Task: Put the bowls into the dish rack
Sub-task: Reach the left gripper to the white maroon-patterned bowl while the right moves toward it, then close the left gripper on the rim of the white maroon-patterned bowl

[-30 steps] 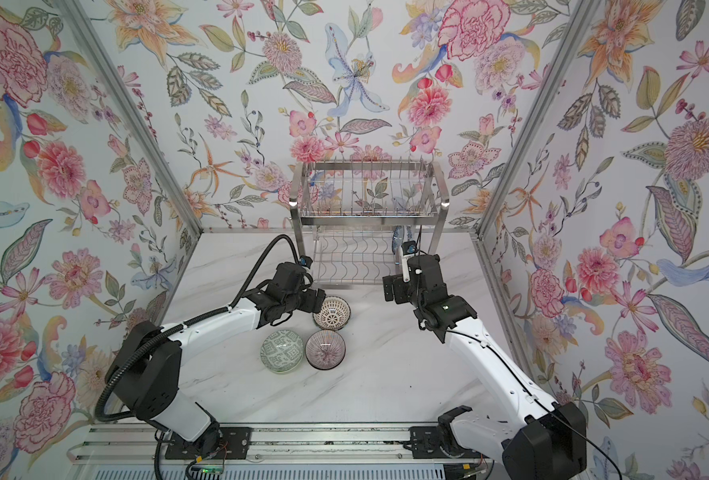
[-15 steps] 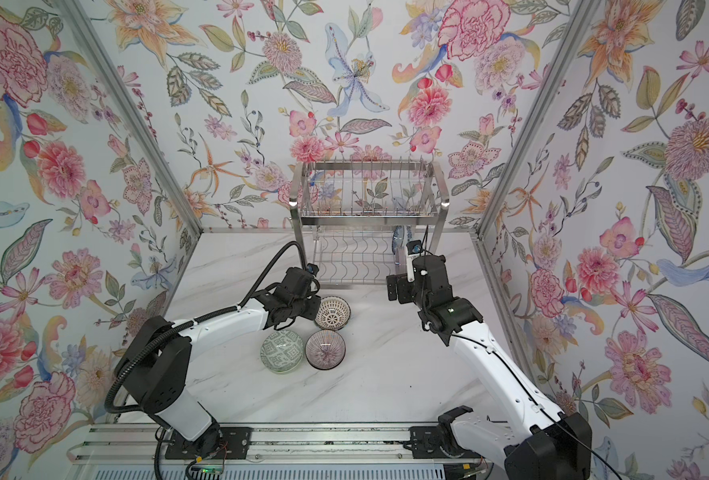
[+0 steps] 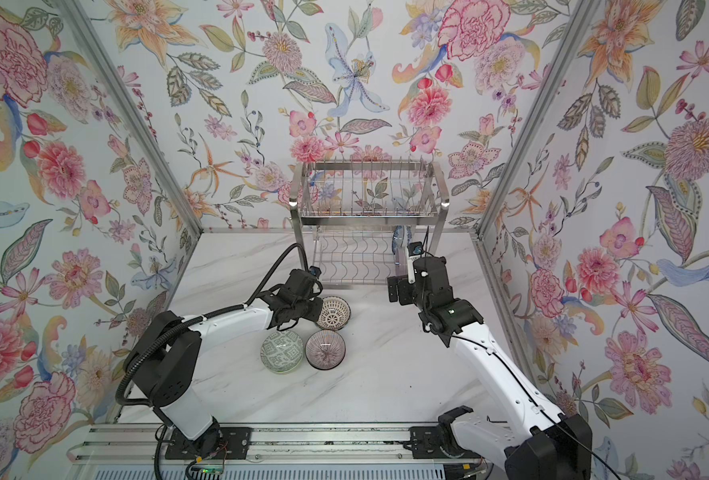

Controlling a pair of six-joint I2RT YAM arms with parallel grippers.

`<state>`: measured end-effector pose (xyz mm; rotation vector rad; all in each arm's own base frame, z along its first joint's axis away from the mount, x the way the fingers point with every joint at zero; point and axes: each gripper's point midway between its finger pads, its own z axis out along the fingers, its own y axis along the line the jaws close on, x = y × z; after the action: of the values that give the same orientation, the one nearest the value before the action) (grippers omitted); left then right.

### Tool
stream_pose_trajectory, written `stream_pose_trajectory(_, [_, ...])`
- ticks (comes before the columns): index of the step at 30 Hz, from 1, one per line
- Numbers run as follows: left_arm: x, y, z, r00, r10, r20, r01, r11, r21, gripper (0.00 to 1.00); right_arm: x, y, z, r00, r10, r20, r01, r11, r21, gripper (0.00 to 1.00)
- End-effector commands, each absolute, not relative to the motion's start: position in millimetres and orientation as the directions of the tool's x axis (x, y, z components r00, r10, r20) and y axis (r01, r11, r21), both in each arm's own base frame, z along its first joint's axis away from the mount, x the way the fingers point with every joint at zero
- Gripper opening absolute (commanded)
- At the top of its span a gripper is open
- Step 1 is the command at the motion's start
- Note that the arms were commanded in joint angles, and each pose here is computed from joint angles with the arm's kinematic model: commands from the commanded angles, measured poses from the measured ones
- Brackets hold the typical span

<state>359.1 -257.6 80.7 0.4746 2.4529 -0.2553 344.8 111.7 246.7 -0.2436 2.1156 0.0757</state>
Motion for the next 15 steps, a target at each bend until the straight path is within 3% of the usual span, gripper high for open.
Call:
stream_pose_trajectory(1, [354.4,-263.6,71.7,-0.753,0.290,-0.590,0.409,0.909,-0.075,0.21,341.2,108.8,245.0,-0.521,-0.124,-0.845,-0.195,0.980,-0.024,0.99])
stream_pose_trajectory(15, [359.1,-263.7,75.1,-0.748,0.311,-0.586,0.412,0.910,-0.044,0.16,343.3,109.0,238.6,-0.535,-0.126,-0.836,-0.197,0.980,-0.022,0.99])
